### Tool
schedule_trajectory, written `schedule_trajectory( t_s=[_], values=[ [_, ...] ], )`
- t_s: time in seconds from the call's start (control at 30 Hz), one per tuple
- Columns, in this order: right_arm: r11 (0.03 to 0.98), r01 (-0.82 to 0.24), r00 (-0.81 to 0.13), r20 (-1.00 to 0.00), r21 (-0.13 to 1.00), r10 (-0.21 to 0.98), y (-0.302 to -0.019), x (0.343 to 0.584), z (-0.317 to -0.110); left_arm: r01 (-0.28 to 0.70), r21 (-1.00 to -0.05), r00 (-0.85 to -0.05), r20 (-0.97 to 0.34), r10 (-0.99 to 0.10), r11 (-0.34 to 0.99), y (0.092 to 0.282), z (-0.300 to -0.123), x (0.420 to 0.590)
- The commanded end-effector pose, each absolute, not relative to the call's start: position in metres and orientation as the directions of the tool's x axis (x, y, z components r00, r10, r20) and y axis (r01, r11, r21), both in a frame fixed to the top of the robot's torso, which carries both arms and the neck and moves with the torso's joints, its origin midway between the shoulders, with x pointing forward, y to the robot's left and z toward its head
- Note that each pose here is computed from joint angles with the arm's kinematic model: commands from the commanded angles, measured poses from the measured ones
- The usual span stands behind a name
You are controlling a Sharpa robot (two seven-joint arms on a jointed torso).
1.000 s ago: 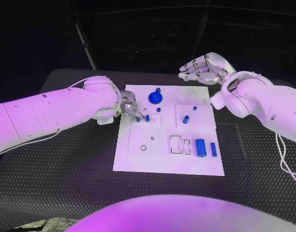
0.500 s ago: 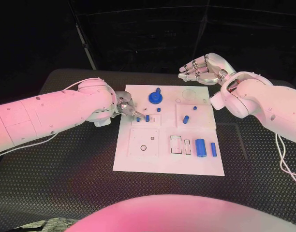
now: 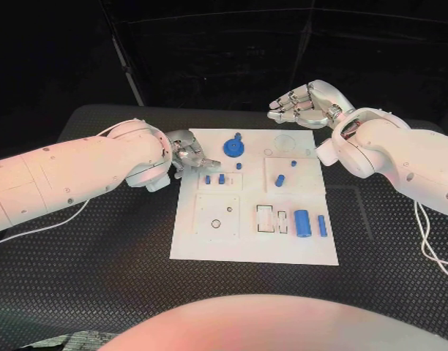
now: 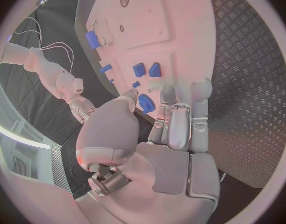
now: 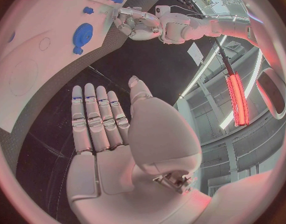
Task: Assemble the parts on the task board
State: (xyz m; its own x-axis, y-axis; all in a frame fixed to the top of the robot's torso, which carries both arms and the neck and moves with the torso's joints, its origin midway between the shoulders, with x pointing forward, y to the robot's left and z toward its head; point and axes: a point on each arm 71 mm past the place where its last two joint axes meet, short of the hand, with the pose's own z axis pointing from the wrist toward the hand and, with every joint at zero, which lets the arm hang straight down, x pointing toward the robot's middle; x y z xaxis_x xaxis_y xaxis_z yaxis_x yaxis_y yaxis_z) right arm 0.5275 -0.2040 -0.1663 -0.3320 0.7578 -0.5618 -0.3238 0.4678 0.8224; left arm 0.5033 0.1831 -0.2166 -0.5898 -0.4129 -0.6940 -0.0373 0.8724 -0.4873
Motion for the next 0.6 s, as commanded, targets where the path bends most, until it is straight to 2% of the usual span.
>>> schedule_trajectory(
  t_s=[0.03,0.13,0.2,0.33,0.47,0.6],
  values=[
    [0.458,-0.332,-0.337,-0.558,0.824,0.759,-0.203,0.527,-0.165,0.092,-0.624,-0.484,-0.709,-0.513,0.776,0.17,-0.201,0.507],
    [0.458,-0.332,-0.337,-0.558,0.824,0.759,-0.203,0.527,-0.165,0.231,-0.612,-0.426,-0.763,-0.487,0.757,0.16,-0.194,0.507],
    [0.458,-0.332,-0.337,-0.557,0.824,0.759,-0.203,0.527,-0.165,0.337,-0.577,-0.382,-0.806,-0.452,0.744,0.152,-0.191,0.505],
    [0.458,-0.332,-0.338,-0.557,0.825,0.759,-0.202,0.527,-0.165,0.479,-0.496,-0.322,-0.867,-0.381,0.725,0.138,-0.189,0.501],
    [0.457,-0.333,-0.338,-0.557,0.825,0.759,-0.202,0.527,-0.165,0.559,-0.414,-0.281,-0.91,-0.305,0.719,0.127,-0.192,0.499],
    [0.457,-0.332,-0.338,-0.557,0.825,0.759,-0.202,0.527,-0.165,0.597,-0.338,-0.263,-0.939,-0.22,0.728,0.119,-0.198,0.501]
  ],
)
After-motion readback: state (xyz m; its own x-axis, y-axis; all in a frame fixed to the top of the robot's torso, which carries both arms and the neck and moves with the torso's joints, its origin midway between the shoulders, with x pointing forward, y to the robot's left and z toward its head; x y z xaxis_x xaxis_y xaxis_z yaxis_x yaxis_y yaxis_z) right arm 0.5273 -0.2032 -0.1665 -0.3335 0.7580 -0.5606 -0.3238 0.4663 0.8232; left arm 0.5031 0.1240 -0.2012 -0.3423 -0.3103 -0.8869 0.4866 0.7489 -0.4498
